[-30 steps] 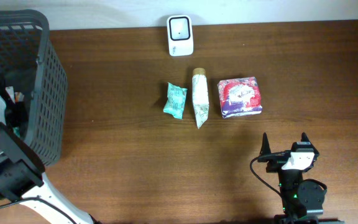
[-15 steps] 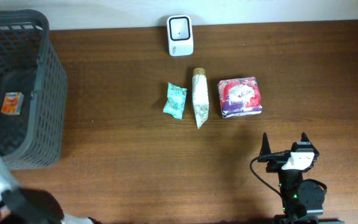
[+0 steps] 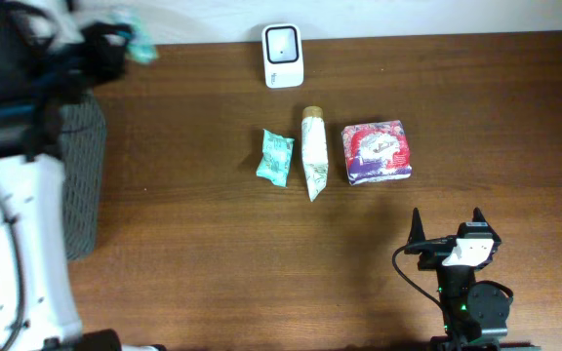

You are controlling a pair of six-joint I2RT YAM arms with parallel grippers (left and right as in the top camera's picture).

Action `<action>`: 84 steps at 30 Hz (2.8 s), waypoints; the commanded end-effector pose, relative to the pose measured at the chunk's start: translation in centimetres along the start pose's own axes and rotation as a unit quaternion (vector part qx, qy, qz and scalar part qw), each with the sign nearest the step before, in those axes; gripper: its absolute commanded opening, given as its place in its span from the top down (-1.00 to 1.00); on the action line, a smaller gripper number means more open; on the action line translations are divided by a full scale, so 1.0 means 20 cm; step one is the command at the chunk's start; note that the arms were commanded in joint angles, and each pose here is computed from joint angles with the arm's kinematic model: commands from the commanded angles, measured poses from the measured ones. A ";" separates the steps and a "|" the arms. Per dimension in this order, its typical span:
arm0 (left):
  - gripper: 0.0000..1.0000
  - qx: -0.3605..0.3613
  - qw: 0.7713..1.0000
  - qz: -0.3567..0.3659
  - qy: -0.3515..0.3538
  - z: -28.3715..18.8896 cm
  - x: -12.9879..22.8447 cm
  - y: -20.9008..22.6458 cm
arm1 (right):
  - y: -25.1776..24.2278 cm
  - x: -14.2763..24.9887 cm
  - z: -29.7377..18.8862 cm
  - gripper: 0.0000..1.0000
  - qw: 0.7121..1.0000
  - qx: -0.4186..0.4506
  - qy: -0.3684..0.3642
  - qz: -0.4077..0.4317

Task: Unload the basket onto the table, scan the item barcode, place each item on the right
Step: 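Place the teal tissue pack left of the wipes pack, then reach the left gripper into the basket and grasp the orange tissue pack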

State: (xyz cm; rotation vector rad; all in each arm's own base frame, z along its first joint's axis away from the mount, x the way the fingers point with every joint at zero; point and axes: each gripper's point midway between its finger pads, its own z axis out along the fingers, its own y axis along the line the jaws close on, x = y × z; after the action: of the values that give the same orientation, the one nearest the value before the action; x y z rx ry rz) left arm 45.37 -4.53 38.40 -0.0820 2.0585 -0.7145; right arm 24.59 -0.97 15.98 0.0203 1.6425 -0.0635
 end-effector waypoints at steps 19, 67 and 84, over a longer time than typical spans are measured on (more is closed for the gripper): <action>0.98 -0.274 0.879 0.073 0.384 0.88 1.44 0.43 | 0.01 0.02 0.00 -0.97 1.000 -0.004 0.003 0.003; -0.84 -0.433 0.849 0.077 0.293 -0.27 0.44 1.95 | 0.01 0.02 0.00 -0.97 1.000 -0.004 0.003 0.003; -0.45 -0.442 0.822 0.113 0.340 -0.18 0.80 2.30 | 0.01 0.02 0.00 -0.97 1.000 -0.004 0.003 0.003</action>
State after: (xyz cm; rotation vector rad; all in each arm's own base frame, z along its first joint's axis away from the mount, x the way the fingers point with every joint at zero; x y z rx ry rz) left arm 44.13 29.62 7.37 -0.1212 2.7955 0.5223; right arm 24.59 -0.97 15.98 0.0197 1.6425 -0.0641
